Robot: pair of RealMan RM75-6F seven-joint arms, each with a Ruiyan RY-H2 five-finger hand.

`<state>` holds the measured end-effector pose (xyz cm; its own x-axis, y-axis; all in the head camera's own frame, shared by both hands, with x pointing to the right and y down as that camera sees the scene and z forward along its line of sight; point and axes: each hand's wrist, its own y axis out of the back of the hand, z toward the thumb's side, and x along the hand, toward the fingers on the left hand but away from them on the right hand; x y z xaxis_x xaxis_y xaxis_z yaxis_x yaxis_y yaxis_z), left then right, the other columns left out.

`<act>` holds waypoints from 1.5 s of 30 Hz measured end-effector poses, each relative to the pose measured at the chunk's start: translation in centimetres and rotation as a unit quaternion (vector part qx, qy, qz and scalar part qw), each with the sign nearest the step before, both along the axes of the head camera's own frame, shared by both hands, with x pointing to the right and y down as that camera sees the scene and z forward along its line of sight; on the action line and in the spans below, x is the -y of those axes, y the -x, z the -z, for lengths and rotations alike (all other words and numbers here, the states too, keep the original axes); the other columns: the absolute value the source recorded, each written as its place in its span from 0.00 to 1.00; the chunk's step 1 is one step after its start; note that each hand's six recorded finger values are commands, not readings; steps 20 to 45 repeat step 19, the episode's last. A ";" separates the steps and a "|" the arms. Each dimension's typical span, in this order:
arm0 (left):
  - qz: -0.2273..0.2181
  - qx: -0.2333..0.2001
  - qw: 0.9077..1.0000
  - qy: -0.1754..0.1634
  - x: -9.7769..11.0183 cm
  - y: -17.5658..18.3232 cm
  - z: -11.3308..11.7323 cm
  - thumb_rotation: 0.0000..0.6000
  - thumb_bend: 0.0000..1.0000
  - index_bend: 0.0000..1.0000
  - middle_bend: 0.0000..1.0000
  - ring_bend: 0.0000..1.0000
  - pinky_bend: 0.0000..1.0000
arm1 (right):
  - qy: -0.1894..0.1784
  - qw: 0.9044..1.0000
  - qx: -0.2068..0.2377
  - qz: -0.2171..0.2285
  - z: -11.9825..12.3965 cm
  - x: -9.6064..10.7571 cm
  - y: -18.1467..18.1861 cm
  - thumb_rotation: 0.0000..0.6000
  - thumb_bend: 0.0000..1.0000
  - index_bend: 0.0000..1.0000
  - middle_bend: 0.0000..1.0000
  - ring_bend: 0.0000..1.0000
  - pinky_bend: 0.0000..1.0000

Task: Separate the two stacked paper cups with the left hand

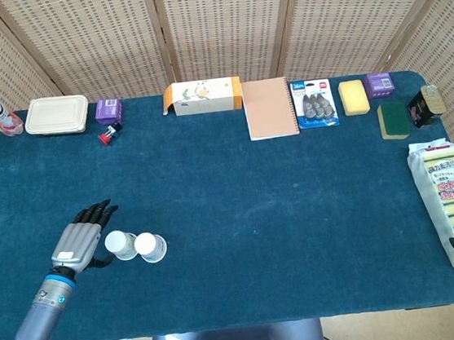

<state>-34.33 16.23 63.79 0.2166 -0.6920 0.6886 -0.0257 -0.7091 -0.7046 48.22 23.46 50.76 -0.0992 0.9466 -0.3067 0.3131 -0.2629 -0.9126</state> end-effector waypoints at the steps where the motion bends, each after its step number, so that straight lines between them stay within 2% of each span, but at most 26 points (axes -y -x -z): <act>1: 0.000 -0.001 1.000 0.000 0.0 0.0 0.1 1.00 0.20 0.00 0.00 0.00 0.08 | 0.000 1.000 0.000 0.000 0.0 0.0 0.0 1.00 0.27 0.09 0.01 0.00 0.07; 7: 0.004 -0.014 1.000 -0.007 -0.1 0.2 1.0 1.00 0.19 0.00 0.00 0.00 0.08 | 0.001 1.000 0.000 0.001 -0.1 0.0 0.1 1.00 0.27 0.09 0.01 0.00 0.07; 11: 0.011 -0.030 0.999 -0.028 -0.1 0.6 2.3 1.00 0.17 0.00 0.00 0.00 0.08 | 0.001 1.000 -0.001 0.001 -0.1 0.0 0.0 1.00 0.27 0.09 0.01 0.00 0.07; 14: 0.023 -0.038 0.997 -0.058 -0.2 1.7 3.6 1.00 0.15 0.00 0.00 0.00 0.08 | 0.001 1.000 -0.002 0.001 -0.1 0.0 0.1 1.00 0.27 0.09 0.01 0.00 0.07; 19: 0.062 -0.007 0.989 -0.134 -1.3 6.3 5.6 1.00 0.15 0.00 0.00 0.00 0.08 | 0.004 1.000 -0.008 0.004 -0.4 0.0 0.3 1.00 0.27 0.09 0.01 0.00 0.07; 45: 0.062 -0.007 0.989 -0.134 -1.3 6.3 5.6 1.00 0.15 0.00 0.00 0.00 0.08 | 0.004 1.000 -0.008 0.004 -0.4 0.0 0.3 1.00 0.27 0.09 0.01 0.00 0.07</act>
